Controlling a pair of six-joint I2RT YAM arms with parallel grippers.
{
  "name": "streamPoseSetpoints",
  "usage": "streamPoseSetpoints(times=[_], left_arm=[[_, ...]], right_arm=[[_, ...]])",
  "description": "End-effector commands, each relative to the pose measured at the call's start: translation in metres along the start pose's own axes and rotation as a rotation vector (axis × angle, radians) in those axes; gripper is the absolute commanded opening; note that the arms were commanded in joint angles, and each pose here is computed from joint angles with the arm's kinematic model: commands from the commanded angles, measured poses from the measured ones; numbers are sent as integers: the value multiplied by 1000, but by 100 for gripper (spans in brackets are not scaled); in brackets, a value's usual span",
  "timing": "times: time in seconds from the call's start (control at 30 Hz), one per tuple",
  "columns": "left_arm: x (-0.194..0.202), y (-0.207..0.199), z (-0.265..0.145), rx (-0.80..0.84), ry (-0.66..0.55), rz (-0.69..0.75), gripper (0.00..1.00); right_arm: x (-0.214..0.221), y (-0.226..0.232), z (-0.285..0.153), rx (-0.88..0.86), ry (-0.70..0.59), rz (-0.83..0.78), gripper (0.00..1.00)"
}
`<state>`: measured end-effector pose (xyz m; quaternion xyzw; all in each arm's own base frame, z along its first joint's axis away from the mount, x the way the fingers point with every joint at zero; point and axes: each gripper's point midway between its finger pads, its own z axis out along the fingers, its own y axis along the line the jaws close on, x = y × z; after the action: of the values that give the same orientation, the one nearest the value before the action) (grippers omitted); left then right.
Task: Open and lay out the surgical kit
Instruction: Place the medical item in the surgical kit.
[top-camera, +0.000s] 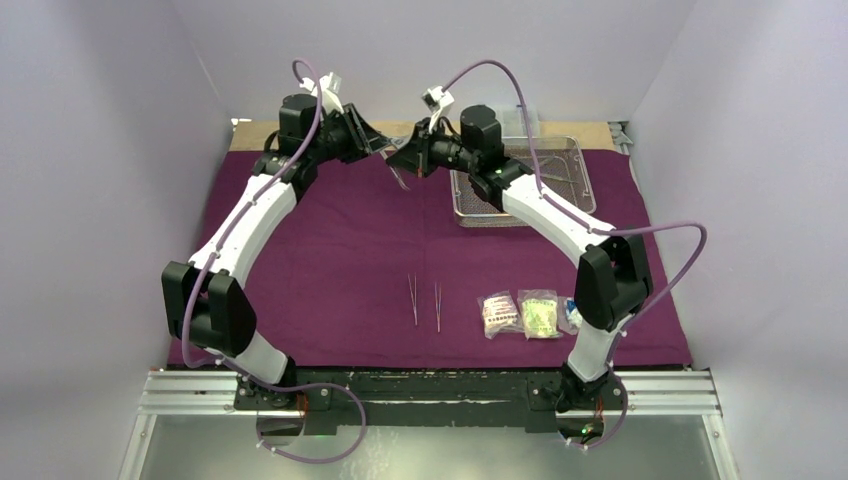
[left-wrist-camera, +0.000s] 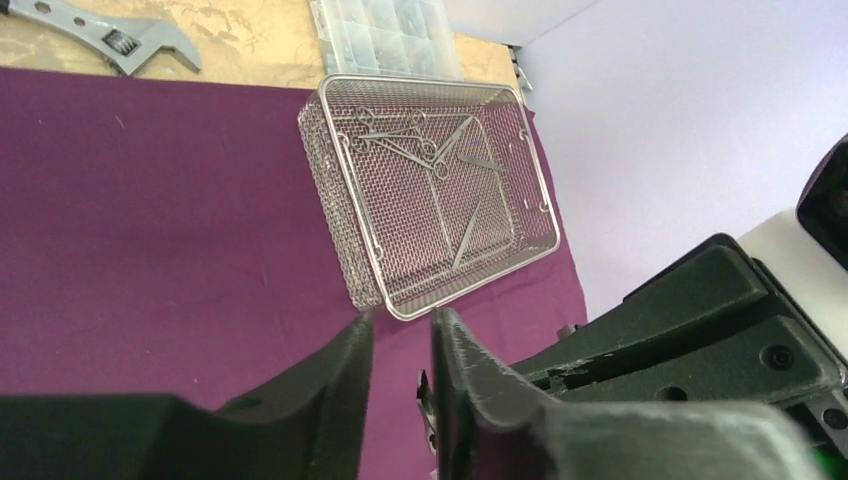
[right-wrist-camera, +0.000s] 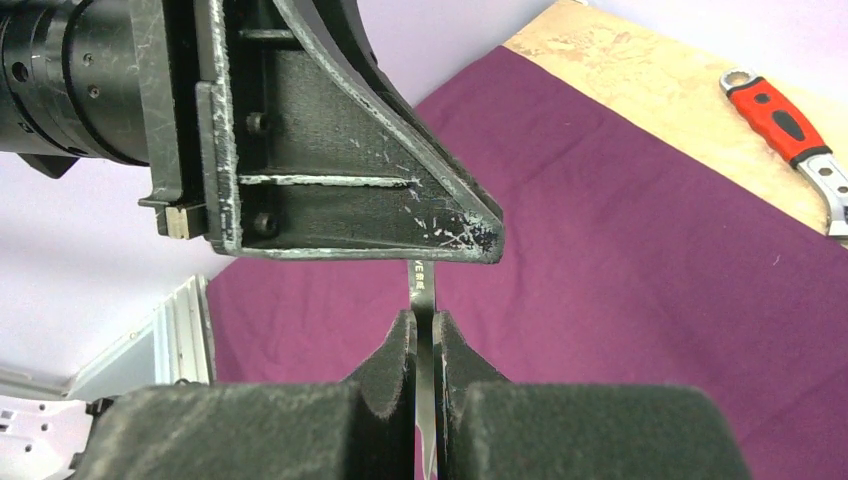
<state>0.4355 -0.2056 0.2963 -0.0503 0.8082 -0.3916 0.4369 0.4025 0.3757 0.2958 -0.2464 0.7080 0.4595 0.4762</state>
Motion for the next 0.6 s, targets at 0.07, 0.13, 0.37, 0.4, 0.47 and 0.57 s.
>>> streamPoseSetpoints(times=[0.07,0.13,0.37,0.4,0.47,0.57], left_arm=[[0,-22,-7,105,11,4,0],[1,-24,-8,118,17,8,0],[-14,-30,-11,128,-30,117,0],[-18,-29,-12,116,-47,150,0],[-30,-27,-13,88,-89,229,0],[-53,-28,-19,60,-185,366,0]], right_arm=[[-30,16,-4,-20,-74,-6,0],[-32,15,-2,-18,-78,4,0],[-31,8,1,29,-69,102,48],[-31,6,-1,49,-76,117,56],[-38,-2,-7,115,-108,131,69],[-51,-16,-22,214,-152,197,71]])
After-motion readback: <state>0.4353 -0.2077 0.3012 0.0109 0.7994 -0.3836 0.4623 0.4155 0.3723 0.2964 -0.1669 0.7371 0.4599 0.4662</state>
